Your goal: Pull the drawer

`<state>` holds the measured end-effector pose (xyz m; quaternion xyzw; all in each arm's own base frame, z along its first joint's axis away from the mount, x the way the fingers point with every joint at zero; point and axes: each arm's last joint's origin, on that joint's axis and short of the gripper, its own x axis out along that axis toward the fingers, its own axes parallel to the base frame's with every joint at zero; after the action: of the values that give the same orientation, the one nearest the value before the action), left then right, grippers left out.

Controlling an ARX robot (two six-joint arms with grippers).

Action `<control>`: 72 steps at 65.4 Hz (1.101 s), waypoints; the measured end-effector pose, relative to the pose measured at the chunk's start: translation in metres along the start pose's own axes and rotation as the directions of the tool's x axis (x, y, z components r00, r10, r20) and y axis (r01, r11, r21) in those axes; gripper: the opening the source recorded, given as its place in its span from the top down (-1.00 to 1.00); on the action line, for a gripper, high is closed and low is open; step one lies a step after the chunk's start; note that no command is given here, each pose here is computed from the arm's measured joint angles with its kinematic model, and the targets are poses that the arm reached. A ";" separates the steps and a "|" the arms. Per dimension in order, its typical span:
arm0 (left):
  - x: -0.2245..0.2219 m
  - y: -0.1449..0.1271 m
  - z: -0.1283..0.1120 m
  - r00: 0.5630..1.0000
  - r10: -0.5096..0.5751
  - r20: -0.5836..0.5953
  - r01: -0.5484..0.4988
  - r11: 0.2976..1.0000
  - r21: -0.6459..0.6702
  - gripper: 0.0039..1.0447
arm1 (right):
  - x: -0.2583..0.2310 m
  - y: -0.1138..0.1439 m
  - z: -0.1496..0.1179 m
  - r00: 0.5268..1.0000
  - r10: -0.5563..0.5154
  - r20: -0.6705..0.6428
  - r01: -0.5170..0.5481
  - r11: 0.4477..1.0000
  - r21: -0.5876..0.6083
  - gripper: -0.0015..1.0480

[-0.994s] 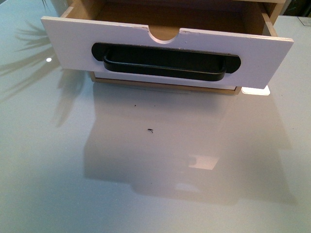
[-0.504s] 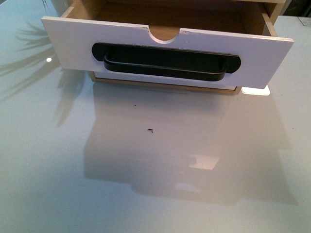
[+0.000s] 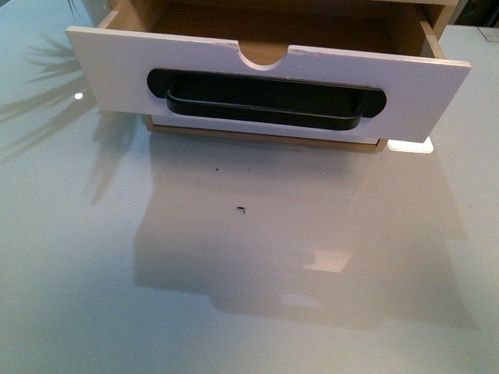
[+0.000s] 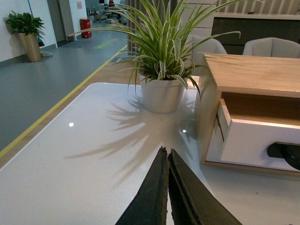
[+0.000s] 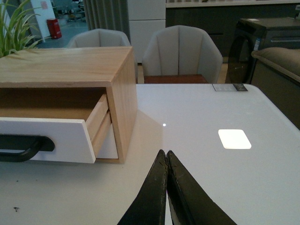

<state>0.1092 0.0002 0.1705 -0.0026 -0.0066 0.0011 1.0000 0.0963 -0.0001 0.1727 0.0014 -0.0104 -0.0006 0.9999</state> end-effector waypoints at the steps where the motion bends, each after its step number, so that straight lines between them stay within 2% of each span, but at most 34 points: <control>1: 0.000 0.000 0.000 1.000 0.000 0.000 0.000 1.000 0.000 0.95 | 0.000 0.000 0.000 1.000 0.000 0.000 0.000 1.000 0.000 0.96; 9: -0.008 0.000 -0.004 0.999 0.000 -0.033 0.000 1.000 0.000 0.95 | 0.000 0.000 0.000 1.000 0.000 0.001 0.000 1.000 0.000 0.96; 31: -0.012 0.000 -0.003 1.000 0.000 -0.005 0.000 1.000 0.000 0.95 | 0.000 0.000 0.000 1.000 0.000 0.001 0.000 1.000 0.000 0.96; 34: -0.012 0.000 -0.003 1.000 0.000 -0.005 0.000 1.000 0.000 0.86 | 0.000 0.000 0.000 1.000 0.000 0.001 0.000 1.000 0.000 0.95; 46: -0.012 0.000 -0.003 1.000 0.000 -0.005 0.000 1.000 0.000 0.21 | 0.000 0.000 0.000 1.000 0.000 0.001 0.000 1.000 0.000 0.32; 52: -0.012 0.000 -0.003 1.000 0.000 -0.005 0.000 1.000 0.000 -0.23 | 0.000 0.000 0.000 1.000 0.000 0.001 0.000 1.000 0.000 -0.12; 64: -0.012 0.000 -0.003 1.000 0.000 -0.005 0.000 1.000 0.000 -0.87 | 0.000 0.000 0.000 1.000 0.000 0.001 0.000 1.000 0.000 -0.74; 67: -0.012 0.000 -0.003 1.000 -0.001 -0.005 0.001 1.000 0.002 -0.88 | 0.000 0.000 0.000 1.000 0.000 0.001 0.000 1.000 0.000 -0.86; 72: -0.012 0.000 -0.003 1.000 0.000 -0.005 0.000 1.000 0.001 -0.86 | 0.000 0.000 0.000 1.000 0.000 0.000 0.000 1.000 0.000 -0.82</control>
<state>0.0973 0.0002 0.1676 -0.0020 -0.0041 0.0009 1.0000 0.0962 -0.0001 0.1726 0.0012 -0.0106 -0.0006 0.9999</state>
